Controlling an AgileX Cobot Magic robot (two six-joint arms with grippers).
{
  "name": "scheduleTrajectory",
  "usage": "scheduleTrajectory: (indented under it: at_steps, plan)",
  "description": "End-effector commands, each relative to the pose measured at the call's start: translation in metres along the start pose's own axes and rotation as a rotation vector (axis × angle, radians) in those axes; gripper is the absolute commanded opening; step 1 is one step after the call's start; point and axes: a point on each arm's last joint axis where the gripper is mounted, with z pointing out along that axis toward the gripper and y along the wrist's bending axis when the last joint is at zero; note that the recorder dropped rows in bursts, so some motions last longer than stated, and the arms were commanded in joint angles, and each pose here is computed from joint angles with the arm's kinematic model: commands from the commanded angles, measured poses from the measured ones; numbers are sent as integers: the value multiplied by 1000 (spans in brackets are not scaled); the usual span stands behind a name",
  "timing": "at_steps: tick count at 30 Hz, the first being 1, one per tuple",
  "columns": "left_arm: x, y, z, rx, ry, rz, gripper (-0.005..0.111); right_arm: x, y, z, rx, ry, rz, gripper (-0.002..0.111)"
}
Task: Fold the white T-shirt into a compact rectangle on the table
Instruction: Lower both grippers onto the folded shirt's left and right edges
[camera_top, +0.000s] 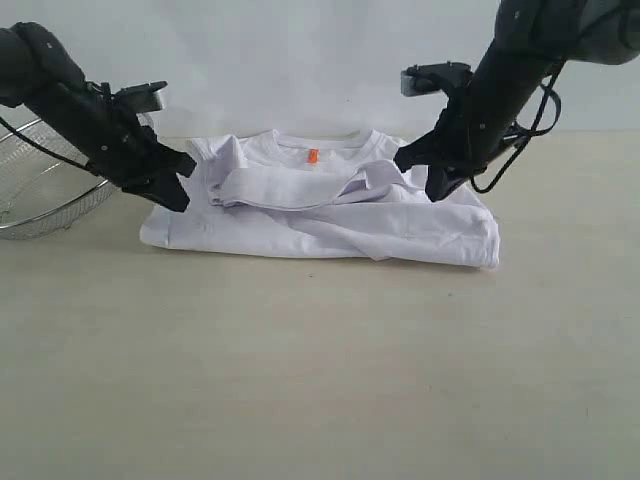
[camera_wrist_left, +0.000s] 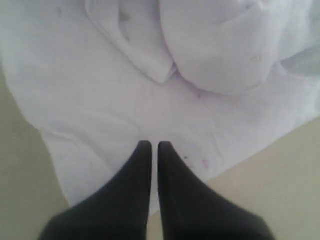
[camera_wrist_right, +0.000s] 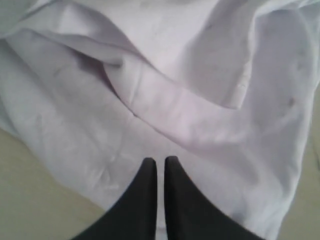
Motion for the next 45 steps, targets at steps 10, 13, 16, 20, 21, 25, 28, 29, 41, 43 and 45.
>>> scheduleTrajectory:
  at_steps: [10, 13, 16, 20, 21, 25, 28, 29, 41, 43, 45]
  plan:
    - [18, 0, 42, -24, 166, -23, 5, 16, 5, 49, 42, 179, 9, 0]
    - [26, 9, 55, -60, 215, -35, 5, 22, -1, 60, 82, 225, 0, 0]
    - [30, 14, 63, -87, 233, -40, 5, 26, -12, 65, 153, 259, 10, 0]
    - [31, 20, 62, -117, 243, -21, 5, 33, -33, 67, 177, 279, 62, 0]
    - [32, 24, 60, -121, 242, -27, 5, 34, -39, 66, 181, 277, 72, 0]
    - [35, 37, 54, -132, 239, -53, 5, 40, -62, 61, 195, 260, 118, 0]
    - [37, 42, 52, -134, 238, -63, 5, 43, -74, 58, 199, 260, 142, 0]
    - [37, 42, 52, -133, 237, -64, 5, 44, -76, 58, 200, 262, 147, 0]
    - [12, 10, 11, 9, 95, -35, 5, 21, -53, 5, 110, 98, 90, 0]
    - [6, 9, 4, -19, 45, -27, 5, 15, -48, -4, 110, 46, 70, 0]
    - [3, 10, 4, -37, 9, -28, 5, 12, -46, -4, 119, 16, 61, 0]
